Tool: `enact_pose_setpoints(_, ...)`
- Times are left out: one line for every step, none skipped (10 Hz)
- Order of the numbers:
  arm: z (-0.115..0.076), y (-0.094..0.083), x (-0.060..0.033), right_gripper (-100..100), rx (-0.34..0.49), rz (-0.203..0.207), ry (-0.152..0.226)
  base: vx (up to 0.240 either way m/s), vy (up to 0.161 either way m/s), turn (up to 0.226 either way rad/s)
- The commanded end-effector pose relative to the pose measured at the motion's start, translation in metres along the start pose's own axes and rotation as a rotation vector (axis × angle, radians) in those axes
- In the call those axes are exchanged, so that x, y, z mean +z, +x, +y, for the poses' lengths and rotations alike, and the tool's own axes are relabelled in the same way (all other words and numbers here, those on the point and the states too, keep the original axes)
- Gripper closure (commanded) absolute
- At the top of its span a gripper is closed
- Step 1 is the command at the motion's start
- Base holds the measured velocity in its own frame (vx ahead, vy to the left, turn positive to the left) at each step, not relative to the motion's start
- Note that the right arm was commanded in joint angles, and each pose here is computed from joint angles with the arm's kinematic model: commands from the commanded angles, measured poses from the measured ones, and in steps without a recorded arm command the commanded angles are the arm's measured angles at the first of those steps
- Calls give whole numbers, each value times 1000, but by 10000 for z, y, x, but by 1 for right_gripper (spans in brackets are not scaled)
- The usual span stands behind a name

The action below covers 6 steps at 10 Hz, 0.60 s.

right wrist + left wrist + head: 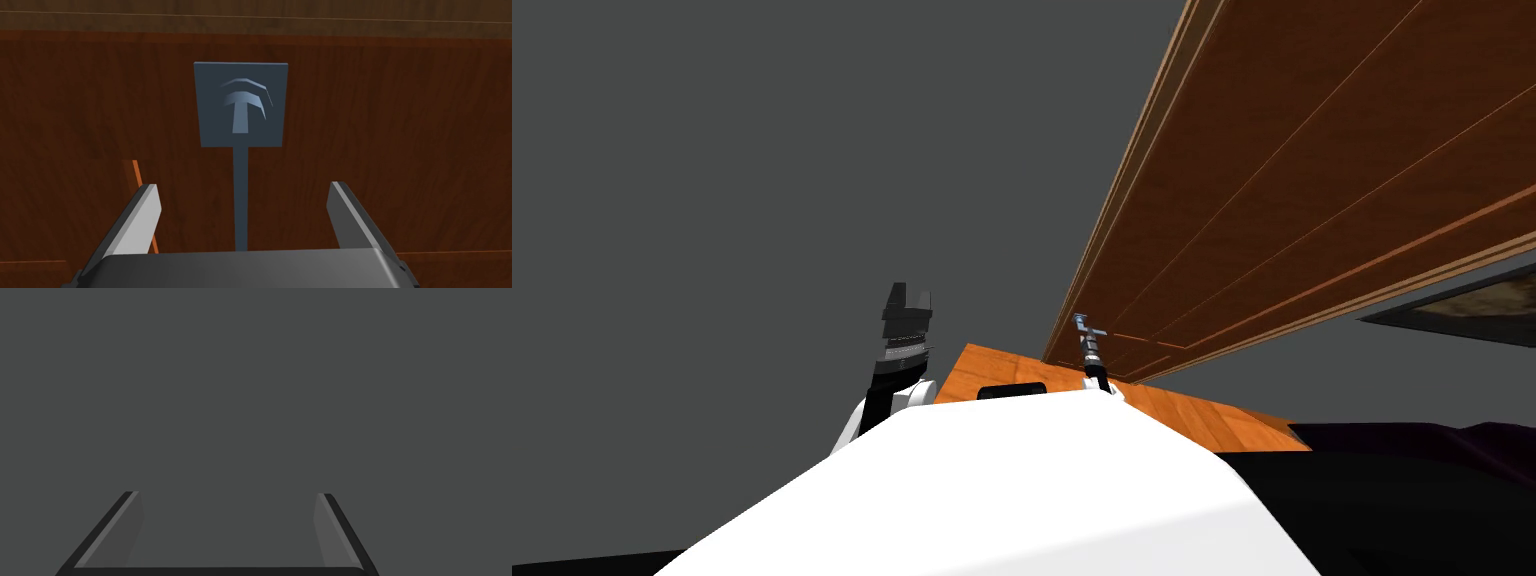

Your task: Pull the door open

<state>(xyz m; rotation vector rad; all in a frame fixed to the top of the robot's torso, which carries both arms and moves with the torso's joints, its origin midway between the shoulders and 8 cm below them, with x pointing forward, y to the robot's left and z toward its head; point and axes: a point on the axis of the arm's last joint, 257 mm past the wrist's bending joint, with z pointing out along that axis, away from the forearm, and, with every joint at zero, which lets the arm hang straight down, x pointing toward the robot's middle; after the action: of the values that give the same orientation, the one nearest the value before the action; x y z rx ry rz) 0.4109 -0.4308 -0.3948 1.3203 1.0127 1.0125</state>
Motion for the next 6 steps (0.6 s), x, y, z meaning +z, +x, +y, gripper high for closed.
enact_pose_setpoints(17,-19,-18,-100,-1,-3,2,51,-3,-28)
enact_pose_setpoints(21,-214,-61,-100,-2,-23,2,114,-19,117)
enact_pose_setpoints(22,-241,-67,-100,-2,-26,2,168,-33,114)
enact_pose_setpoints(25,-195,-56,-100,-2,-22,1,70,-16,16)
enact_pose_setpoints(25,-195,-56,100,-2,-22,1,-14,2,-12)
enact_pose_setpoints(25,-195,-56,100,-2,-22,1,-27,6,-5)
